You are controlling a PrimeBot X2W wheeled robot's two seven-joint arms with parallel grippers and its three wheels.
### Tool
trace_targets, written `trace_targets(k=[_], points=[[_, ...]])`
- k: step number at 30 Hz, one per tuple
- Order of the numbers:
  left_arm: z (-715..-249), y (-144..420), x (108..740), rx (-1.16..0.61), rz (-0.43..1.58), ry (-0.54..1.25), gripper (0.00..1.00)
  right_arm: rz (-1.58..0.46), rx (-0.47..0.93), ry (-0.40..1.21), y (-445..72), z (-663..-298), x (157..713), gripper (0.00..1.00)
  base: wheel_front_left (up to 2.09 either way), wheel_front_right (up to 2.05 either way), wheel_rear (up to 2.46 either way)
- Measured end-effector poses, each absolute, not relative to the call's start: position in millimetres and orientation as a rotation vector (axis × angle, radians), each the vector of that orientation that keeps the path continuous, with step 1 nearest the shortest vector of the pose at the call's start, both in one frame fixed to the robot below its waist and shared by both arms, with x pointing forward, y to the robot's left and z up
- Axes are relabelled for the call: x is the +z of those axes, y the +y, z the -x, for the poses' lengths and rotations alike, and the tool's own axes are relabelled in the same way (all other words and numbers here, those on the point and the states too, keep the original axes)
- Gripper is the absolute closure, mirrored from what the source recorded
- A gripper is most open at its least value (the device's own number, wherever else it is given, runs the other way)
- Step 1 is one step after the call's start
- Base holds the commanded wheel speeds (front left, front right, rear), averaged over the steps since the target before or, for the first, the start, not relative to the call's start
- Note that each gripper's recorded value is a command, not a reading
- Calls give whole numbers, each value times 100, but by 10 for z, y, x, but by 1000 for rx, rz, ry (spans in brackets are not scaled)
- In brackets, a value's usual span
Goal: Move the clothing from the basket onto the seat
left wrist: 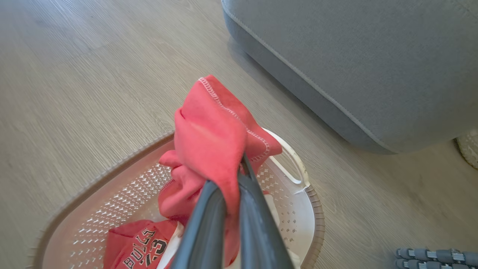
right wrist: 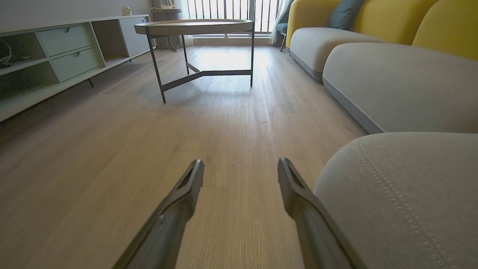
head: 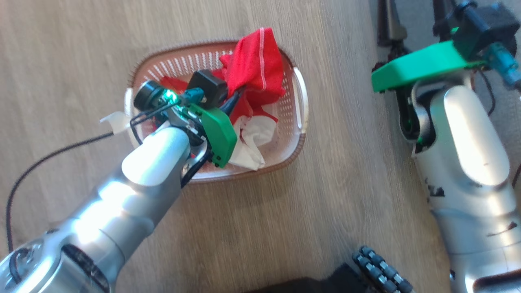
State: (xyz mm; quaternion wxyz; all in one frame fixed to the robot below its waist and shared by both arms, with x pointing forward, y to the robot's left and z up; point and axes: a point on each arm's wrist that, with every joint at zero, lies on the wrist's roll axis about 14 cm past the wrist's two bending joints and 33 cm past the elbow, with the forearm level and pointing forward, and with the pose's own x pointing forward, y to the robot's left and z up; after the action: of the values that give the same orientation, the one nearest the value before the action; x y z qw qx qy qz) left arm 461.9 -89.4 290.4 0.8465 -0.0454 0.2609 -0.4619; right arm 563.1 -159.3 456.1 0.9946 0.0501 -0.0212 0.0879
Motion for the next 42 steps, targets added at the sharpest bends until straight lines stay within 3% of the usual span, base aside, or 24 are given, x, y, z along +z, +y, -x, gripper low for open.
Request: trace_targets(k=[23,42], points=[[-4462,-361,4484,-745,151,213,100,-117,241,-109,-1259,-4847,5243,0,0,0,0],[-4330,-287,5709,-721,151,-112,100,-131,276,-135,-1143,-4376,5438,0,0,0,0]])
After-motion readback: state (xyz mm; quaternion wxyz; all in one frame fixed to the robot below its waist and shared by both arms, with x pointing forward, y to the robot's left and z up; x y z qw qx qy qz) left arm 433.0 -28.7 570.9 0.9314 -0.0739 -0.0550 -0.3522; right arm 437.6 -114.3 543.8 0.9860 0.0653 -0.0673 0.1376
